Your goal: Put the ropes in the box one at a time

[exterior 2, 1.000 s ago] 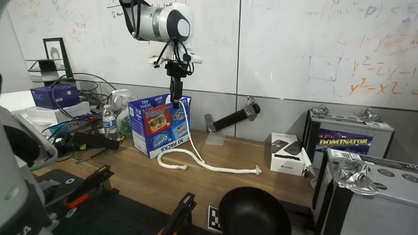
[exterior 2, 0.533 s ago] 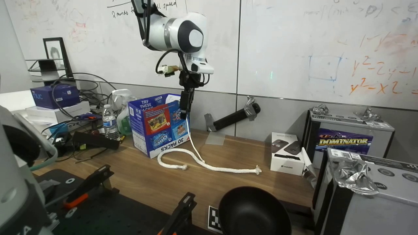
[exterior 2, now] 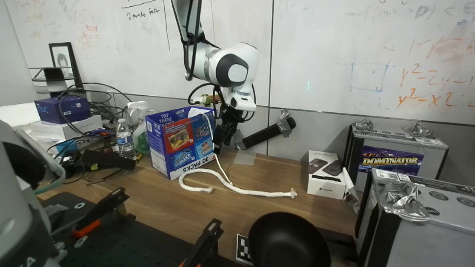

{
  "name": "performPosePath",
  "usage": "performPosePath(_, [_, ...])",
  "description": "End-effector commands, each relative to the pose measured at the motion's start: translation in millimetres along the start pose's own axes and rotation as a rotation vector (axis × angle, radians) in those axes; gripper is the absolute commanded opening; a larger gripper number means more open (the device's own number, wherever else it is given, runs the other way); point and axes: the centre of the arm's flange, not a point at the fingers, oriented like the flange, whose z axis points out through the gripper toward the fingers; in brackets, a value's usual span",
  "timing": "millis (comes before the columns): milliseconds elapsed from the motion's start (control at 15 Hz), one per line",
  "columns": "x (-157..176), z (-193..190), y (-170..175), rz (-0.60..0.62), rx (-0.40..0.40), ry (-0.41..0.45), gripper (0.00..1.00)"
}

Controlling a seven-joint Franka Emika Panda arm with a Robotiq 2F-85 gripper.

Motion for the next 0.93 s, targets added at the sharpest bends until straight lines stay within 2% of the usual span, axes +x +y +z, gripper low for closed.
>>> performPosePath(0, [13,32,-27,0.071,0.029,-0.044,1.0])
performPosePath(467, [21,85,-24,0.143,0.045,-0.067,1.0])
performPosePath(867, [19,110,-15,0.166,0.034,-0.059,1.0])
